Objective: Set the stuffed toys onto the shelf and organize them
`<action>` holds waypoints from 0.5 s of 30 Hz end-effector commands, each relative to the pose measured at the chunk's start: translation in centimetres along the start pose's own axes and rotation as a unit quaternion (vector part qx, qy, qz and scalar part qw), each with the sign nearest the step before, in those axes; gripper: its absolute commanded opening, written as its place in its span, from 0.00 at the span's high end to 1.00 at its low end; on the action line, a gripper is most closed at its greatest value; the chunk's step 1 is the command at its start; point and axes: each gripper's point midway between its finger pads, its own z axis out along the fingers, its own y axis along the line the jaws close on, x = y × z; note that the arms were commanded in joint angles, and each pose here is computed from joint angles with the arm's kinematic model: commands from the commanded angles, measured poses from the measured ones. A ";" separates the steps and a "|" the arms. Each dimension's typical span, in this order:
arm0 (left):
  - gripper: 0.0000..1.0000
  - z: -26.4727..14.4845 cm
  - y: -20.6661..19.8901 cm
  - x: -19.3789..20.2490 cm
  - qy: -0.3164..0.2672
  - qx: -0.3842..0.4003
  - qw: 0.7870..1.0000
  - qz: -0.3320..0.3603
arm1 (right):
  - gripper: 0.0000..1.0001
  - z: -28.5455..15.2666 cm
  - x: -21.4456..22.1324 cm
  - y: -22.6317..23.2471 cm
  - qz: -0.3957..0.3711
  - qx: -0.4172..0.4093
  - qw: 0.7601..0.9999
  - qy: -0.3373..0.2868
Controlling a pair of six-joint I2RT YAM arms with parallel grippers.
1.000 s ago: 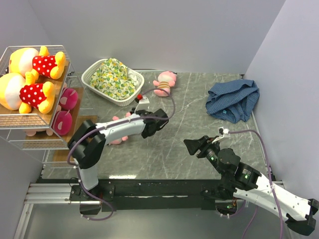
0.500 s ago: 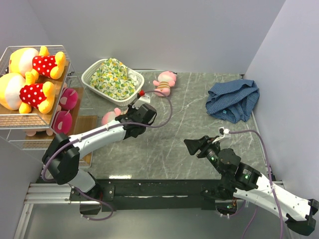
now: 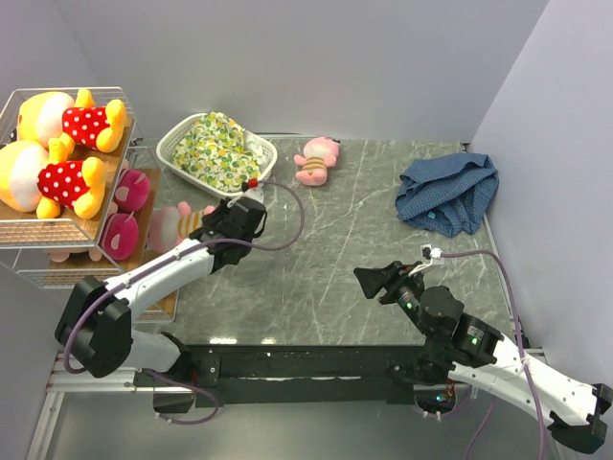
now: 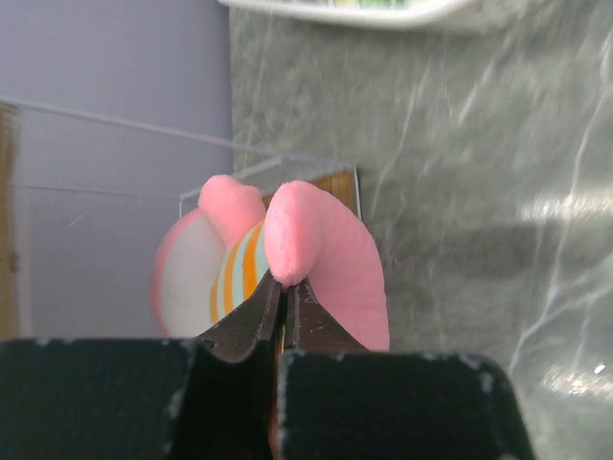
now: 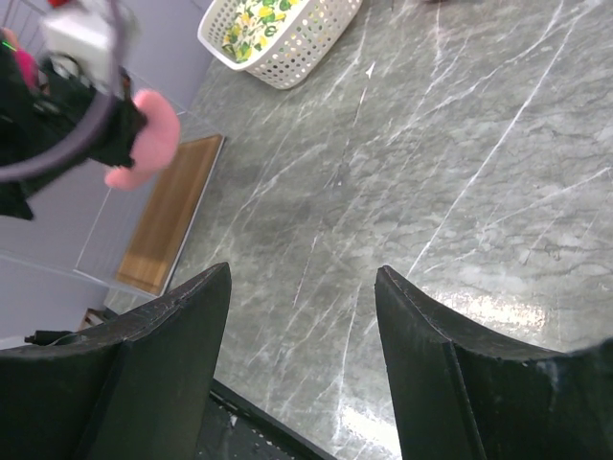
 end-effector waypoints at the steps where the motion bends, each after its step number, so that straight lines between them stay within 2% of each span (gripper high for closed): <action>1: 0.99 0.5 -0.3 2.6 0.025 0.009 0.998 0.054 | 0.31 -0.2 -1.4 0.5 0.008 -0.007 1.000 -0.026; 12: 0.99 5.5 2.9 7.1 0.071 -0.041 0.993 0.083 | 0.30 -0.2 -1.4 0.9 0.007 -0.015 1.000 -0.023; 15: 0.99 6.6 2.8 7.7 0.071 -0.029 0.993 0.088 | 0.30 -0.4 -1.4 0.7 0.009 -0.015 1.000 -0.024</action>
